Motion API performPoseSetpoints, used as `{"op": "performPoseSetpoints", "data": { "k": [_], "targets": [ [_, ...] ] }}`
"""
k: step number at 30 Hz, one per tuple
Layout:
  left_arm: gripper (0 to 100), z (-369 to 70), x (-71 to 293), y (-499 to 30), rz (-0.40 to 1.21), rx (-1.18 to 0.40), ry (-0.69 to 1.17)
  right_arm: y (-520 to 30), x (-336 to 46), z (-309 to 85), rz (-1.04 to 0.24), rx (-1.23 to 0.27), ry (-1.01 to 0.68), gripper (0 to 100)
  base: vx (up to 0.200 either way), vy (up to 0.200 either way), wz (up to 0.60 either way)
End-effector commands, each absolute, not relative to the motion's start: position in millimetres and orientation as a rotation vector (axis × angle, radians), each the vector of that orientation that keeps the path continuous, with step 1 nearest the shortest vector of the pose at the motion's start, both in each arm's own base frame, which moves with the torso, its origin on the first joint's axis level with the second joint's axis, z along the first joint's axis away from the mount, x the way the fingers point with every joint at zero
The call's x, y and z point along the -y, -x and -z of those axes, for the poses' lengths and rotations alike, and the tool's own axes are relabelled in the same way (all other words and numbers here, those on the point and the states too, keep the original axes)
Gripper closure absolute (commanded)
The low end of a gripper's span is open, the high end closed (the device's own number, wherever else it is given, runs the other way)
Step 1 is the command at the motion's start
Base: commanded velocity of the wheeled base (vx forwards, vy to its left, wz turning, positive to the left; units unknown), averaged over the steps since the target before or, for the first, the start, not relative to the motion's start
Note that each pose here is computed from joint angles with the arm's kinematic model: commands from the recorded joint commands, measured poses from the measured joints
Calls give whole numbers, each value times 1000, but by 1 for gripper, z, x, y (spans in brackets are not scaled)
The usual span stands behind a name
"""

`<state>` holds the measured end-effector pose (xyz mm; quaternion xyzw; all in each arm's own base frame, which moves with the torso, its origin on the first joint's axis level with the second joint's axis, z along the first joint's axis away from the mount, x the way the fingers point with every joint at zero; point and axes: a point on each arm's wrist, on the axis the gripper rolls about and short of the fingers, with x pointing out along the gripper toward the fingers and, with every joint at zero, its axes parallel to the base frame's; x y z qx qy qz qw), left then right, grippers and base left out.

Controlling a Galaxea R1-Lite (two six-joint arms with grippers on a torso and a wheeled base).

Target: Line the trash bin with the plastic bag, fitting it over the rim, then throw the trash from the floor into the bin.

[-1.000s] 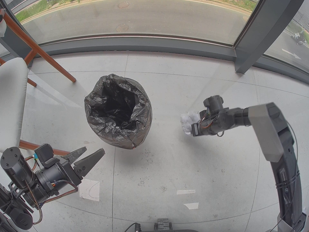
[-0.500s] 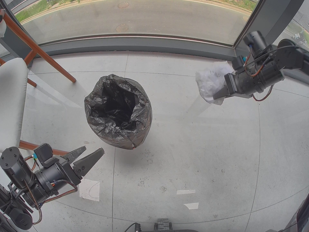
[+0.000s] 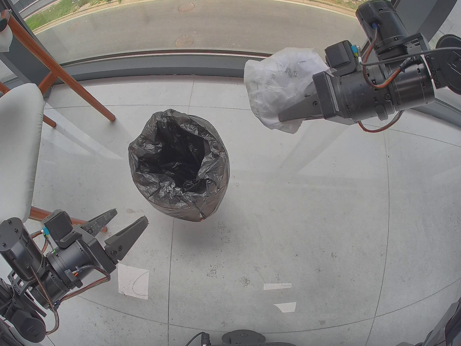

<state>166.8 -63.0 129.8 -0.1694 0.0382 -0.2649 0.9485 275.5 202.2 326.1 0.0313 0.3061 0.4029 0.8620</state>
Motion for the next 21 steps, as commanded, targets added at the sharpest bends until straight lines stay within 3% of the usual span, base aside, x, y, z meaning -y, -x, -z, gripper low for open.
{"op": "performPoseSetpoints", "data": {
  "k": [1, 15, 21],
  "targets": [
    [0, -130, 61, -164, 538, -67, 344, -278, -216, -315, -867, -664, -54, 100, 0, 200, 0],
    [0, -129, 61, -164, 536, -77, 351, -290, -233, -303, -853, -608, -45, 100, 0, 200, 0],
    [0, -129, 61, -164, 535, -75, 353, -290, -235, -295, -853, -632, -37, 100, 0, 0, 0]
  ]
}}
